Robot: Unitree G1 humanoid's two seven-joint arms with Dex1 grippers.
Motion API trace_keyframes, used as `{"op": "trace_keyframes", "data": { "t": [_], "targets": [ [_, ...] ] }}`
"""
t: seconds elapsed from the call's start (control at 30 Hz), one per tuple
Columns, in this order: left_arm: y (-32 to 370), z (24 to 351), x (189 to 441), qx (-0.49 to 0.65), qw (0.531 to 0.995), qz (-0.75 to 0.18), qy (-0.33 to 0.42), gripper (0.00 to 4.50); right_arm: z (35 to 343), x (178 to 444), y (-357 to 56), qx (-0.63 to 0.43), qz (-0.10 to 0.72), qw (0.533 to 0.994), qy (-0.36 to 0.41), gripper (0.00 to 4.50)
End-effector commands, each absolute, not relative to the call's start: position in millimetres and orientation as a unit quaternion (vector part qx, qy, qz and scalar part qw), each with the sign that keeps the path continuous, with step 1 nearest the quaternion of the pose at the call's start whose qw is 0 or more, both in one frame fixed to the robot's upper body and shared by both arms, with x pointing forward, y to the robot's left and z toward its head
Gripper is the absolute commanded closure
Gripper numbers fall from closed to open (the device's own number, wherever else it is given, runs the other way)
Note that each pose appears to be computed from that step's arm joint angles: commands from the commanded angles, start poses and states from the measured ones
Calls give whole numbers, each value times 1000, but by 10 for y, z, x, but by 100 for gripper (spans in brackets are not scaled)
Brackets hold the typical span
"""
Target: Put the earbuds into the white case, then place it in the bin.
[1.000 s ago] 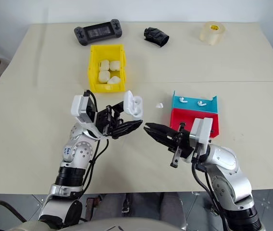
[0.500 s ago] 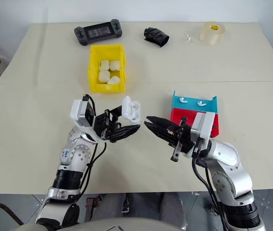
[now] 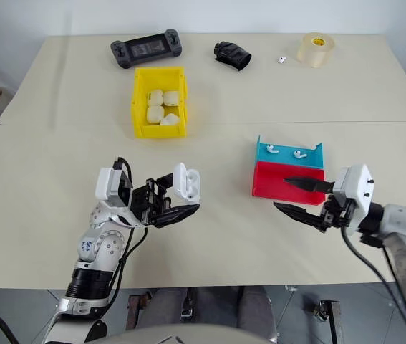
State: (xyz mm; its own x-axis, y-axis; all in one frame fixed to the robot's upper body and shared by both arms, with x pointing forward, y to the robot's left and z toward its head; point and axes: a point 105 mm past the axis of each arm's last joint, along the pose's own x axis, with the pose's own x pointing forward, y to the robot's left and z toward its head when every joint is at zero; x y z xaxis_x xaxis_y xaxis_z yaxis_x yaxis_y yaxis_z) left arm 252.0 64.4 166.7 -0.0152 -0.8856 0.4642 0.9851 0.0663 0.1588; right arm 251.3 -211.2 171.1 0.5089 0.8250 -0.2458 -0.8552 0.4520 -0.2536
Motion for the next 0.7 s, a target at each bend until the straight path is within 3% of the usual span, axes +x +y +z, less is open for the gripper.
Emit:
{"op": "trace_keyframes", "data": {
  "t": [0.03,0.07,0.43,0.7],
  "targets": [
    [597,1743,2417,-98,674,-687,-252,172,1719,2582,-2180,-225,484,840,97,31],
    [587,1734,2407,-99,672,-689,-251,172,1726,2599,-2165,-232,496,830,107,3],
    [471,1685,2284,-129,638,-710,-269,172,1551,3021,-2344,-322,458,786,264,3],
    [450,1624,2245,-135,619,-727,-263,172,1598,3237,-2336,-335,442,786,274,3]
  ]
}}
